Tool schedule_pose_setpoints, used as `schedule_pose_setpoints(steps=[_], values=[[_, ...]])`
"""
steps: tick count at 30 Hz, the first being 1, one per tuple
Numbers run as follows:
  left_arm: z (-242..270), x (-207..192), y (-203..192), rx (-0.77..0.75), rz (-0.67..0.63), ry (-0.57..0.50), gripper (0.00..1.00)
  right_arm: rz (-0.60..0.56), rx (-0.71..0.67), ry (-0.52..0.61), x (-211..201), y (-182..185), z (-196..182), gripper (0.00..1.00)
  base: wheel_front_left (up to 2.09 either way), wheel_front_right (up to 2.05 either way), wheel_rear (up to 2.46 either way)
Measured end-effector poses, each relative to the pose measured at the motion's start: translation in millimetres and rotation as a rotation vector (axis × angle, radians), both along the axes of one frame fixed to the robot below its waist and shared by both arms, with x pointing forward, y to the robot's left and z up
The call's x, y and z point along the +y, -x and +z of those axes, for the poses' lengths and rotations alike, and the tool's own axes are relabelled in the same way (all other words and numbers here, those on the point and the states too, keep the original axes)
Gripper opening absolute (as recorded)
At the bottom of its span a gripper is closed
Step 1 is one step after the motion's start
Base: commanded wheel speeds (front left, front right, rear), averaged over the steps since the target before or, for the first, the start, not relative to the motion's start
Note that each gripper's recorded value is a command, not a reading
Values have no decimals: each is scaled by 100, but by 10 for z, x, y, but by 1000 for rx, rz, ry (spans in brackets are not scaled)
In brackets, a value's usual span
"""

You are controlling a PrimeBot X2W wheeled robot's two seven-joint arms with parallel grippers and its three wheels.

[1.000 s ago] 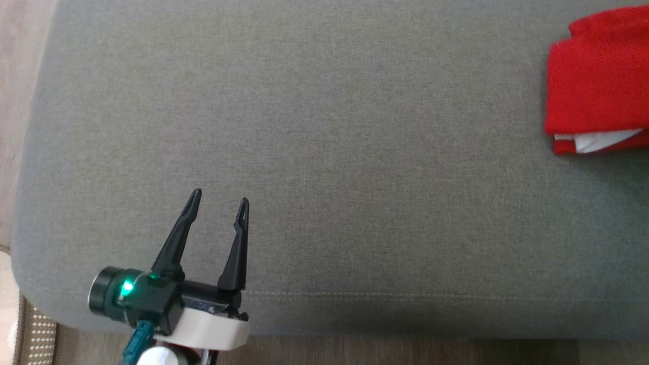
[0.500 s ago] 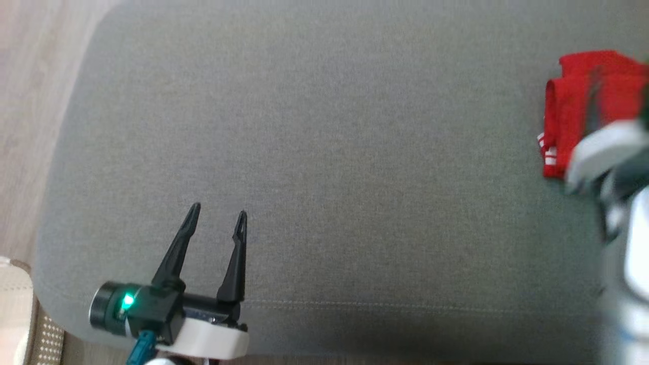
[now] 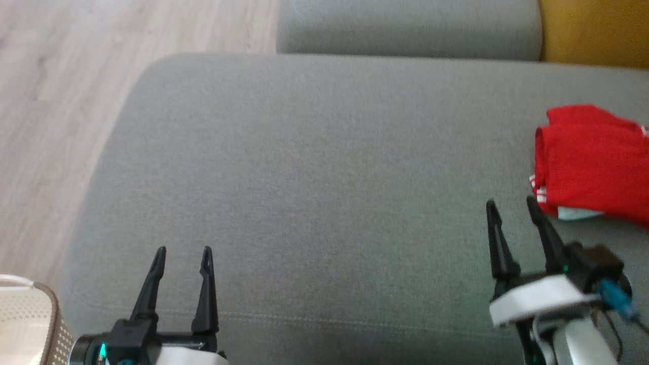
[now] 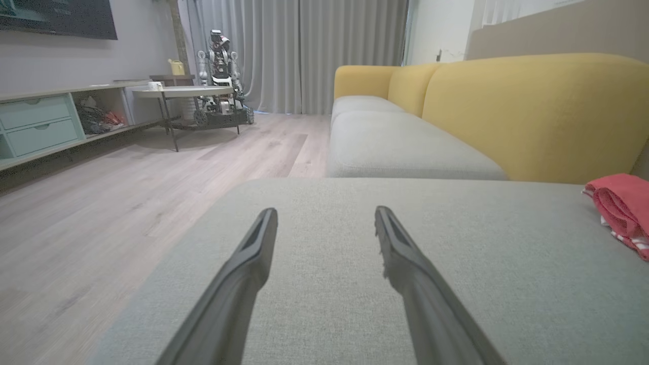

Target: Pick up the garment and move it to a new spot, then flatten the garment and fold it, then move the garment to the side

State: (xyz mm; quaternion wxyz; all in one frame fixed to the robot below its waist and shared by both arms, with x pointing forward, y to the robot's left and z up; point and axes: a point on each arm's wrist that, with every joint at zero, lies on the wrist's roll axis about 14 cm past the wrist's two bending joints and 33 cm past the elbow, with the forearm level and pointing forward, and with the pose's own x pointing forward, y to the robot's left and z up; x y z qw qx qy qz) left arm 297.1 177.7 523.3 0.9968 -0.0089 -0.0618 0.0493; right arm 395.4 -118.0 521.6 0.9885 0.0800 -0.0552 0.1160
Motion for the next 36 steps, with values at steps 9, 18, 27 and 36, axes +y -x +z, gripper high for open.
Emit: schedule_pose_setpoints(steps=[9, 18, 27, 36], values=[[249, -60, 135, -89, -47, -19, 100, -71, 36, 2, -281, 401, -130, 100, 0, 0, 0], [223, -205, 150, -83, -115, -12, 100, -81, 26, -1, -314, 468, -100, 100, 0, 0, 0], [44, -266, 147, -24, -134, -16, 0, -90, 62, -3, -337, 520, -214, 0, 0, 0, 0], [-127, -246, 157, 39, -127, 92, 0, -114, 135, -84, -397, 578, -380, 0, 0, 0, 0]])
